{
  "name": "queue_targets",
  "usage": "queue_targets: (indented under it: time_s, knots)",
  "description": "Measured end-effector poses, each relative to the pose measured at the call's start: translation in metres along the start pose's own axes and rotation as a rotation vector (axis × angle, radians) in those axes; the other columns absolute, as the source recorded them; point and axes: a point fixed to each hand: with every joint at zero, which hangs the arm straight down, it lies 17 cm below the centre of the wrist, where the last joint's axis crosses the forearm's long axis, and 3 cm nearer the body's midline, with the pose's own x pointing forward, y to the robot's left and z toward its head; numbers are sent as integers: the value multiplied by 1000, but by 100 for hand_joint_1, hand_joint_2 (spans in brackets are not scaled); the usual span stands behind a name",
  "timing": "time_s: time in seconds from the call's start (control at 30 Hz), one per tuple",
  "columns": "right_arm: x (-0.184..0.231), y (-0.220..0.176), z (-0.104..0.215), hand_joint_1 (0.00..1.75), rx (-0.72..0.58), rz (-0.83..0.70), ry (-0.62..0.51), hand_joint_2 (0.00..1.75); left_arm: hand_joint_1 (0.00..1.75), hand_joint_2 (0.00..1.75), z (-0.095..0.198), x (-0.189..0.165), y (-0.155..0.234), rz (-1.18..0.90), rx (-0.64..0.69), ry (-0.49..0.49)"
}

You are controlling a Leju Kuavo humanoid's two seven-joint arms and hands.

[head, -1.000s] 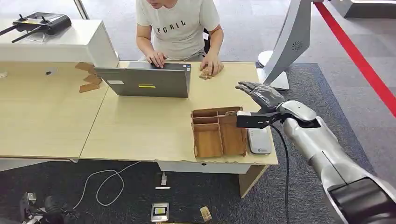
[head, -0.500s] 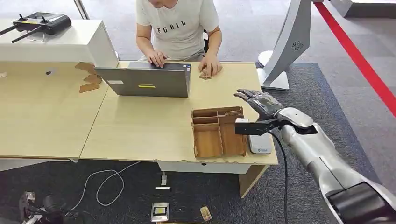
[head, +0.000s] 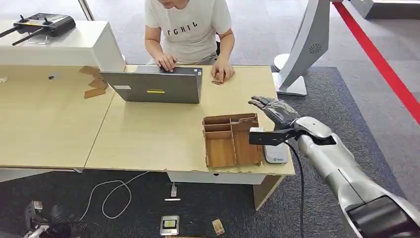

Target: Pass the card to the sensor for recognition and then transmit it.

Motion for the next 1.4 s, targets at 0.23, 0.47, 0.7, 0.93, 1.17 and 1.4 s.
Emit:
queue_targets:
  time_s: [0.23,0.47,0.7,0.93,1.17,1.4]
  knots:
    - [2,2,0,0,0,-3,-7,175,0,0,0,-4,-3,-7,-2,9]
    - [6,5,1,0,-15,-16,-13,175,0,0,1,-12,-8,-24,-2,30]
    - [15,1,-1,0,-33,-7,-38,175,0,0,1,-16,-13,-42,-6,39]
    - [22,-1,1,0,-55,0,-50,175,0,0,2,-21,-20,-57,-10,53]
    - [24,1,5,0,-63,-2,-56,175,0,0,3,-27,-25,-59,-12,72]
    - [32,3,6,0,-79,4,-74,175,0,0,3,-31,-26,-62,-9,83]
